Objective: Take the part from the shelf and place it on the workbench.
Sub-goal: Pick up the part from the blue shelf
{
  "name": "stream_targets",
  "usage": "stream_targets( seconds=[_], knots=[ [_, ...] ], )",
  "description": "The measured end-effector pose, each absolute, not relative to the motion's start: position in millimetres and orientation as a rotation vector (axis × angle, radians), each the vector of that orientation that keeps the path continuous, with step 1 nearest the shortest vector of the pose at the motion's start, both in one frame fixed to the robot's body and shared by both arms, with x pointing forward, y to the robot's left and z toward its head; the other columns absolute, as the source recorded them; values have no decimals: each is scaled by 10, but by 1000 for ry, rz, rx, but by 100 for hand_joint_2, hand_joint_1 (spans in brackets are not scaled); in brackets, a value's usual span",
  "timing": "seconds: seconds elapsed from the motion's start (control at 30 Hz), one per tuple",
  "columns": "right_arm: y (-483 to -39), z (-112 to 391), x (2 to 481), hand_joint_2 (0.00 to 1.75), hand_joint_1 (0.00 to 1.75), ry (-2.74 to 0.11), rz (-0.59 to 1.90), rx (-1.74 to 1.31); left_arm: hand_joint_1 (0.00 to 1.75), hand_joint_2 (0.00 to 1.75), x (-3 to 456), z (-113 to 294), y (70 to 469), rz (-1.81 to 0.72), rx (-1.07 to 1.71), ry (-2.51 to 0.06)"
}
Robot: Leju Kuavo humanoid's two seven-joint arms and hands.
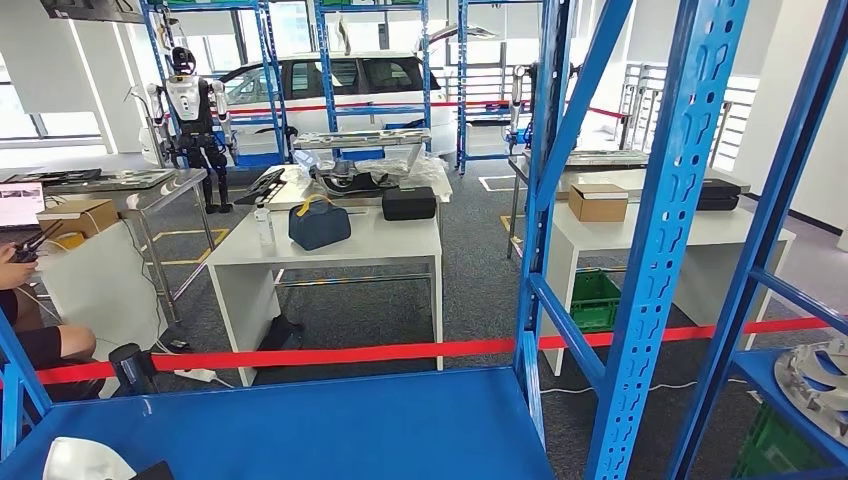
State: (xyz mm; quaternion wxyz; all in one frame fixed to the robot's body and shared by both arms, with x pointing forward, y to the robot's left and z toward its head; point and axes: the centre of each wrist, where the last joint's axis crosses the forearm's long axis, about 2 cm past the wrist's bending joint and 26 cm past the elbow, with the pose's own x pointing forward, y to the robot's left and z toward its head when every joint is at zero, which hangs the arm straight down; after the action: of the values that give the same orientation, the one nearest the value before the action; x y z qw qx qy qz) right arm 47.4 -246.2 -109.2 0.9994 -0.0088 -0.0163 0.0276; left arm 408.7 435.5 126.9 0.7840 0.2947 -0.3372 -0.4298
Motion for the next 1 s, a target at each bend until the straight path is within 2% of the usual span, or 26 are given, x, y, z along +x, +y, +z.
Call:
stream_targets(
  seconds=[0.33, 0.73, 1.0],
  knots=[
    [-2464, -1092, 474, 175, 0, -33, 48, -19, 0, 175, 4098, 1283, 4350, -899, 696, -785],
    [-2458, -1091, 470, 175, 0, -24, 27, -37, 0, 175, 4167, 1419, 4261, -561, 1115, -1319],
    [-2448, -1091, 467, 175, 0, -30, 17, -34, 0, 175, 4205, 1459, 4160, -441, 1143, -1490]
  ],
)
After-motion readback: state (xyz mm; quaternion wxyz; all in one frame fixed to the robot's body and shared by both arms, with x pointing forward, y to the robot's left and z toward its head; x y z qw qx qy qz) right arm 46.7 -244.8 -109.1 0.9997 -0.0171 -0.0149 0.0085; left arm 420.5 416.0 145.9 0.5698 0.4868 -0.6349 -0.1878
